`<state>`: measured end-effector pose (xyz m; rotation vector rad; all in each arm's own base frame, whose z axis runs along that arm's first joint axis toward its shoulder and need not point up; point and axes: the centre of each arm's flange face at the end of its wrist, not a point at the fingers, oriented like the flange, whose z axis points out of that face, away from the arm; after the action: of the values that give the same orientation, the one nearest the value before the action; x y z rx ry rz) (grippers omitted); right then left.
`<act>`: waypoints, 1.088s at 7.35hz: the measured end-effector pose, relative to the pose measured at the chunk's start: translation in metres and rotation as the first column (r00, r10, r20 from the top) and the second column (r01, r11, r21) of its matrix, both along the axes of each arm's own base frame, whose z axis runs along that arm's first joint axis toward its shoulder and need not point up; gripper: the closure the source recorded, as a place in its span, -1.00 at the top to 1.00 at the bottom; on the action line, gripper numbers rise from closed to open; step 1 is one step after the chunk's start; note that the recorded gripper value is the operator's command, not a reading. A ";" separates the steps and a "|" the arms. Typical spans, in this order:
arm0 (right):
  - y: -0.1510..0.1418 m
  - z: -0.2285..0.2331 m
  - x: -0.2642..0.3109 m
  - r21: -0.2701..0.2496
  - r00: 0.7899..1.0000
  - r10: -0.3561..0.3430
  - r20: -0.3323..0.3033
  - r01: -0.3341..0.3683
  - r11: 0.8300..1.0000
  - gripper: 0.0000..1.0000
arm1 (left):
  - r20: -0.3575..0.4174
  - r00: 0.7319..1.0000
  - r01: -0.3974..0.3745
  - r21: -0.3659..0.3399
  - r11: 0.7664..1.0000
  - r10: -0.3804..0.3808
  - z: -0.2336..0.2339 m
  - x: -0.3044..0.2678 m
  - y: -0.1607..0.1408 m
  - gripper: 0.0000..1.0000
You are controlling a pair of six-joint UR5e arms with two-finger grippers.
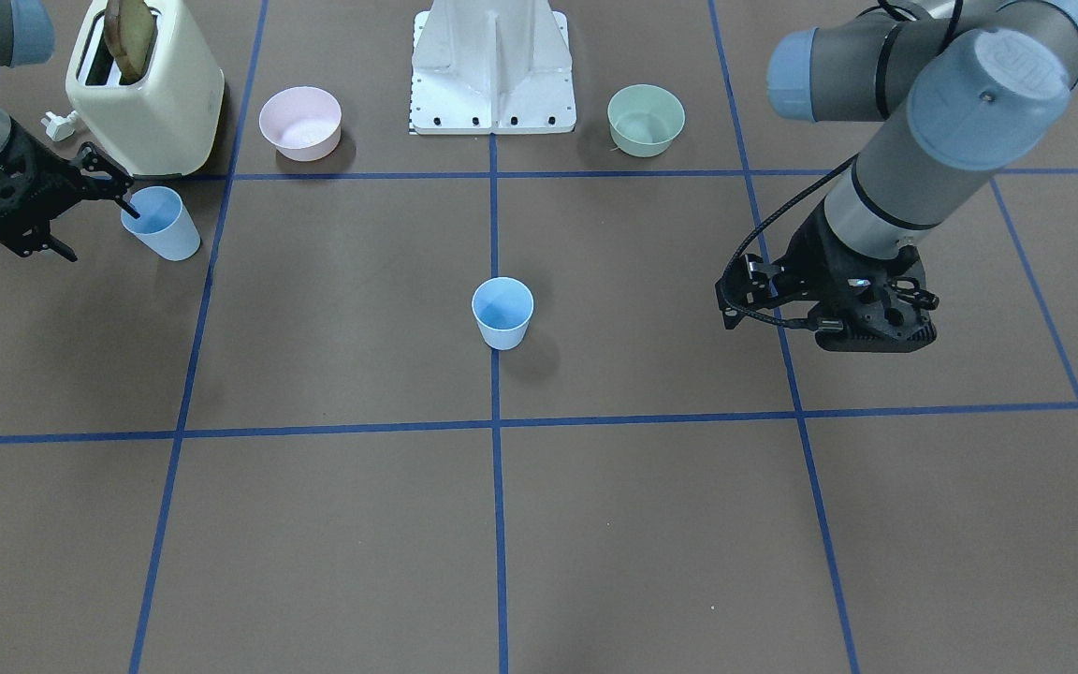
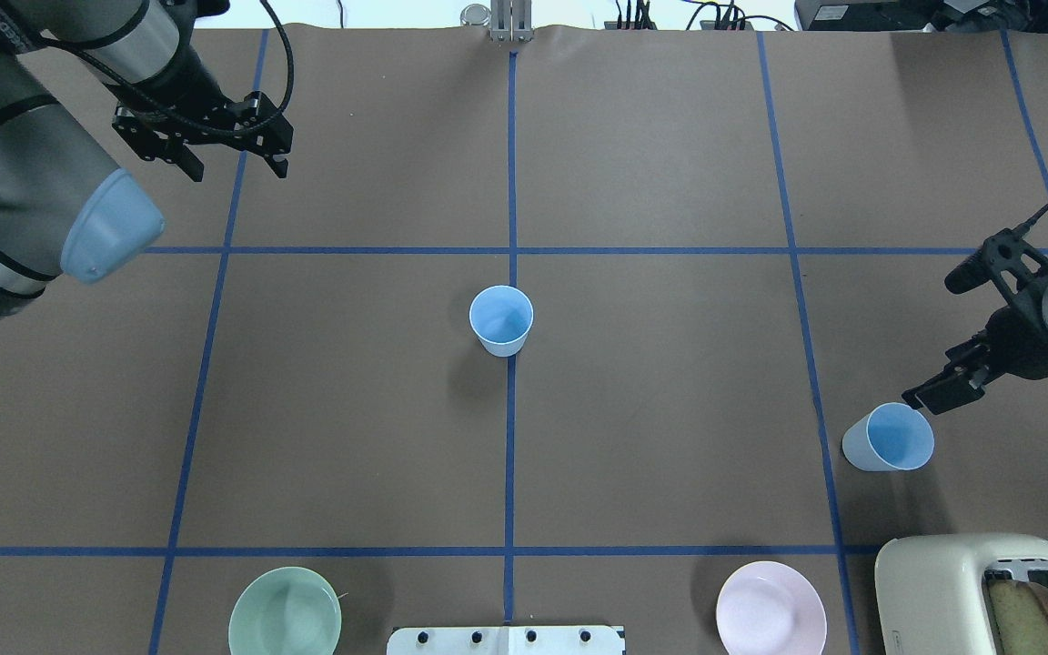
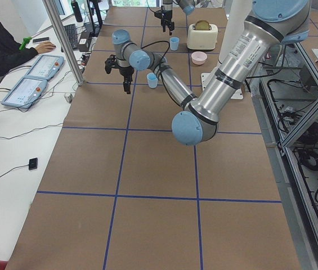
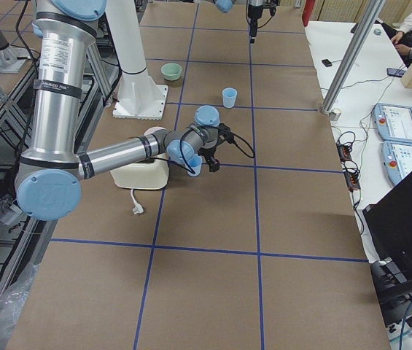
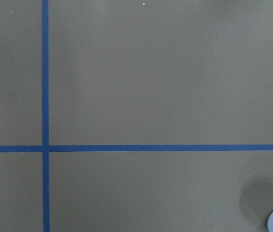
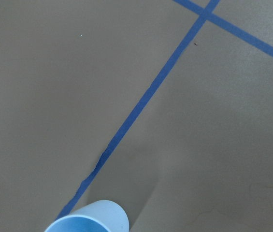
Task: Stack blue cups with both arms
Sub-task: 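Grasp the second light-blue cup's rim with the right gripper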
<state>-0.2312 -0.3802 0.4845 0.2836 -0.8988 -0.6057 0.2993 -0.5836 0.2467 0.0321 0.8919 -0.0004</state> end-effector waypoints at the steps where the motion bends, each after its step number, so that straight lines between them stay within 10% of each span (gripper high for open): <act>1: 0.004 0.000 -0.007 0.007 1.000 -0.021 -0.002 0.021 1.000 0.67 | 0.000 1.000 -0.002 0.000 1.000 0.002 0.002 -0.003 -0.002 0.95; 5: 0.013 0.006 -0.015 0.022 0.998 -0.064 -0.012 0.064 0.998 0.56 | 0.005 1.000 -0.002 -0.006 1.000 0.002 0.011 -0.006 -0.002 0.95; 8: 0.022 0.009 -0.030 0.032 0.995 -0.093 -0.030 0.094 0.995 -0.25 | 0.009 1.000 -0.009 0.004 1.000 0.009 0.014 -0.009 -0.003 0.95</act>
<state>-0.2612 -0.3581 0.4938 0.2634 -0.8785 -0.7109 0.2902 -0.5870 0.2610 0.0316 0.8827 0.0103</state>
